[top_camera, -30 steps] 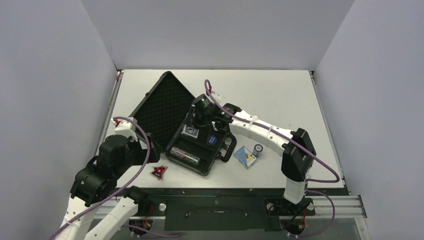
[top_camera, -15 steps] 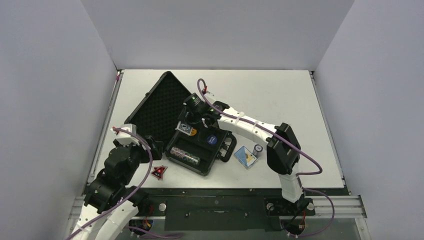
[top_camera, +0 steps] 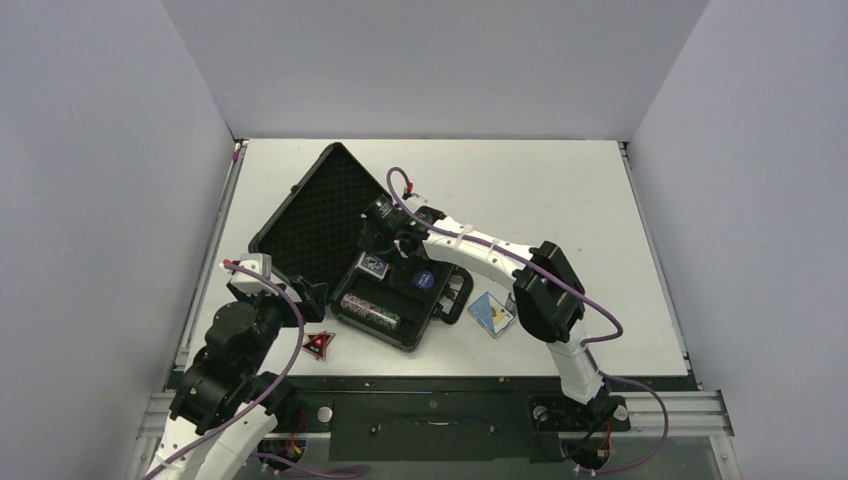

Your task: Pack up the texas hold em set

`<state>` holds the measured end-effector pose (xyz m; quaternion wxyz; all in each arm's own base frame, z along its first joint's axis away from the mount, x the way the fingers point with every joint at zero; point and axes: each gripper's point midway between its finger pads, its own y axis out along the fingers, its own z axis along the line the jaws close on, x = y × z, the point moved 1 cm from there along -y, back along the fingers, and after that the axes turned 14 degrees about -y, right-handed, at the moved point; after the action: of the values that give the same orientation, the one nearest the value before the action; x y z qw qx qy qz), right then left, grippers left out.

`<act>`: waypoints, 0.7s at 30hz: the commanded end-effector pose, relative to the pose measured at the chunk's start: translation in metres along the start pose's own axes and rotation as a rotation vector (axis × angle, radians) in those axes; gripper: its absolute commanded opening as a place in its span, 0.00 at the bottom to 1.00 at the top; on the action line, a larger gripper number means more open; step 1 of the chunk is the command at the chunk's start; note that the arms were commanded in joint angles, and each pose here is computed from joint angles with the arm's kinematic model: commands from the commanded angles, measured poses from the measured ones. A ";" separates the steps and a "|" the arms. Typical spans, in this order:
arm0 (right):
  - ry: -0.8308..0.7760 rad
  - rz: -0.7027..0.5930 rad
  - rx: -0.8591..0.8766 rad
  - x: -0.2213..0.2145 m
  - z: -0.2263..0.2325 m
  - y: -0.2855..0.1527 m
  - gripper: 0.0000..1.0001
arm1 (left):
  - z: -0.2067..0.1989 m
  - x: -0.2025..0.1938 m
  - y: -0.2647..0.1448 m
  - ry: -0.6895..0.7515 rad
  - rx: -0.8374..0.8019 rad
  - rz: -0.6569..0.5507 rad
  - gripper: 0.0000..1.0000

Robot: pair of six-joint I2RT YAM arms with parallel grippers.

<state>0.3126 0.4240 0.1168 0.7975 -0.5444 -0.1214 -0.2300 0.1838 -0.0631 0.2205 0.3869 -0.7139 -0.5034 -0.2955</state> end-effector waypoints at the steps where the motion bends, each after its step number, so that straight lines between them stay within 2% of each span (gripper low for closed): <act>1: 0.033 -0.079 0.028 0.024 0.016 -0.008 0.00 | -0.011 0.006 0.005 0.001 -0.046 -0.023 0.96; 21: 0.039 -0.071 -0.043 0.017 0.000 0.011 0.00 | -0.010 0.001 0.009 -0.006 -0.042 -0.005 0.96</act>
<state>0.3221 0.4185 0.0992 0.7794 -0.5666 -0.1136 -0.2421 0.1874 -0.0689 0.2120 0.3904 -0.7215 -0.4913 -0.2928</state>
